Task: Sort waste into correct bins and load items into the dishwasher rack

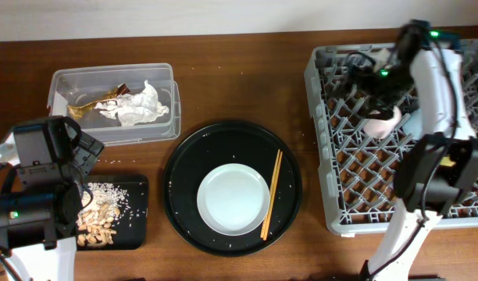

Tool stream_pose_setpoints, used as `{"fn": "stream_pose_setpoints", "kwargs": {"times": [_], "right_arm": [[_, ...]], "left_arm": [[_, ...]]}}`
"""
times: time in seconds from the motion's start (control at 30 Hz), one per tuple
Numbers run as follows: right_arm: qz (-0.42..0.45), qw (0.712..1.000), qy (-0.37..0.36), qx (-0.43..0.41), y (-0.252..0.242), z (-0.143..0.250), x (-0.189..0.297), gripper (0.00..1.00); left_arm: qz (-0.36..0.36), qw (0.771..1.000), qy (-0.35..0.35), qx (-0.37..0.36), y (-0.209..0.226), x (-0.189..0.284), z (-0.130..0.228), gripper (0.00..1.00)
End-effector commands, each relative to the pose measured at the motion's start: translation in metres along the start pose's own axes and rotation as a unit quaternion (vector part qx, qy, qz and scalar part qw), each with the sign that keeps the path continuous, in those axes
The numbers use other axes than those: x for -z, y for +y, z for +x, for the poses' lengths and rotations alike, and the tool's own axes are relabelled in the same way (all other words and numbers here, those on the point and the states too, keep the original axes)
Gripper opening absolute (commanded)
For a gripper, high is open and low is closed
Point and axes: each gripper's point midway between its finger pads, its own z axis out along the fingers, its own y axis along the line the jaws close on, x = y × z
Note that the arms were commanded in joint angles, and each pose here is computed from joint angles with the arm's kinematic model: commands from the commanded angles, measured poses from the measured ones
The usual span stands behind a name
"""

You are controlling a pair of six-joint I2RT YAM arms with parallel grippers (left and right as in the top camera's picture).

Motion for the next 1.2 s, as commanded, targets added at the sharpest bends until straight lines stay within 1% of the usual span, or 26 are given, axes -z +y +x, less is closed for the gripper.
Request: {"fn": "stream_pose_setpoints", "kwargs": {"times": [0.0, 0.03, 0.1, 0.2, 0.27, 0.33, 0.37, 0.4, 0.5, 0.57, 0.6, 0.63, 0.67, 0.7, 0.77, 0.87, 0.9, 0.97, 1.0, 1.07, 1.17], "right_arm": [[0.128, 0.987, -0.099, -0.001, 0.003, 0.009, 0.046, 0.98], [0.150, 0.982, -0.116, 0.001, 0.004, 0.012, 0.055, 0.98], [0.163, 0.977, -0.136, 0.021, 0.014, 0.023, 0.069, 0.98], [0.158, 0.977, -0.134, 0.056, 0.037, 0.048, 0.077, 0.98], [0.161, 0.976, -0.119, 0.081, 0.052, 0.067, 0.073, 0.98], [0.155, 0.972, -0.072, 0.164, 0.079, 0.097, 0.055, 0.98], [0.152, 0.964, -0.046, 0.213, 0.094, 0.113, 0.041, 0.98], [0.154, 0.957, -0.030, 0.245, 0.105, 0.125, 0.029, 0.98], [0.171, 0.936, 0.005, 0.307, 0.128, 0.156, -0.006, 0.98], [0.192, 0.921, 0.014, 0.340, 0.134, 0.169, -0.028, 1.00], [0.202, 0.914, 0.016, 0.351, 0.136, 0.173, -0.039, 0.97], [0.213, 0.906, 0.018, 0.365, 0.137, 0.178, -0.051, 0.92], [0.221, 0.900, 0.023, 0.375, 0.136, 0.182, -0.063, 0.86], [0.225, 0.896, 0.028, 0.382, 0.136, 0.186, -0.073, 0.82], [0.231, 0.890, 0.040, 0.390, 0.131, 0.192, -0.094, 0.82], [0.233, 0.890, 0.043, 0.389, 0.119, 0.190, -0.118, 0.83], [0.234, 0.891, 0.044, 0.387, 0.114, 0.189, -0.122, 0.81], [0.232, 0.893, 0.049, 0.383, 0.107, 0.189, -0.132, 0.71], [0.224, 0.896, 0.056, 0.380, 0.102, 0.191, -0.141, 0.68], [0.209, 0.900, 0.067, 0.376, 0.096, 0.196, -0.155, 0.69], [0.209, 0.900, 0.068, 0.376, 0.087, 0.197, -0.167, 0.69]], "left_arm": [[-0.007, 1.000, -0.009, 0.001, 0.003, 0.001, -0.004, 0.99], [-0.007, 1.000, -0.009, 0.001, 0.003, 0.001, -0.004, 0.99], [-0.007, 1.000, -0.009, 0.001, 0.003, 0.001, -0.004, 0.99], [-0.007, 1.000, -0.009, 0.001, 0.003, 0.001, -0.004, 0.99], [-0.007, 1.000, -0.009, 0.001, 0.003, 0.001, -0.004, 0.99], [-0.007, 1.000, -0.009, 0.001, 0.003, 0.001, -0.004, 0.99], [-0.007, 1.000, -0.009, 0.001, 0.003, 0.001, -0.004, 0.99], [-0.007, 1.000, -0.009, 0.001, 0.003, 0.001, -0.004, 0.99], [-0.007, 1.000, -0.009, 0.001, 0.003, 0.001, -0.004, 0.99], [-0.007, 1.000, -0.009, 0.001, 0.003, 0.001, -0.004, 0.99], [-0.007, 1.000, -0.009, 0.001, 0.003, 0.001, -0.004, 0.99], [-0.007, 1.000, -0.009, 0.001, 0.003, 0.001, -0.004, 0.99], [-0.007, 1.000, -0.009, 0.001, 0.003, 0.001, -0.004, 0.99], [-0.007, 1.000, -0.009, 0.001, 0.003, 0.001, -0.004, 0.99], [-0.007, 1.000, -0.009, 0.001, 0.003, 0.001, -0.004, 0.99], [-0.007, 1.000, -0.009, 0.001, 0.003, 0.001, -0.004, 0.99], [-0.007, 1.000, -0.009, 0.001, 0.003, 0.001, -0.004, 0.99], [-0.007, 1.000, -0.009, 0.001, 0.003, 0.001, -0.004, 0.99], [-0.007, 1.000, -0.009, 0.001, 0.003, 0.001, -0.004, 0.99], [-0.007, 1.000, -0.009, 0.001, 0.003, 0.001, -0.004, 0.99], [-0.007, 1.000, -0.009, 0.001, 0.003, 0.001, -0.004, 0.99]]}}
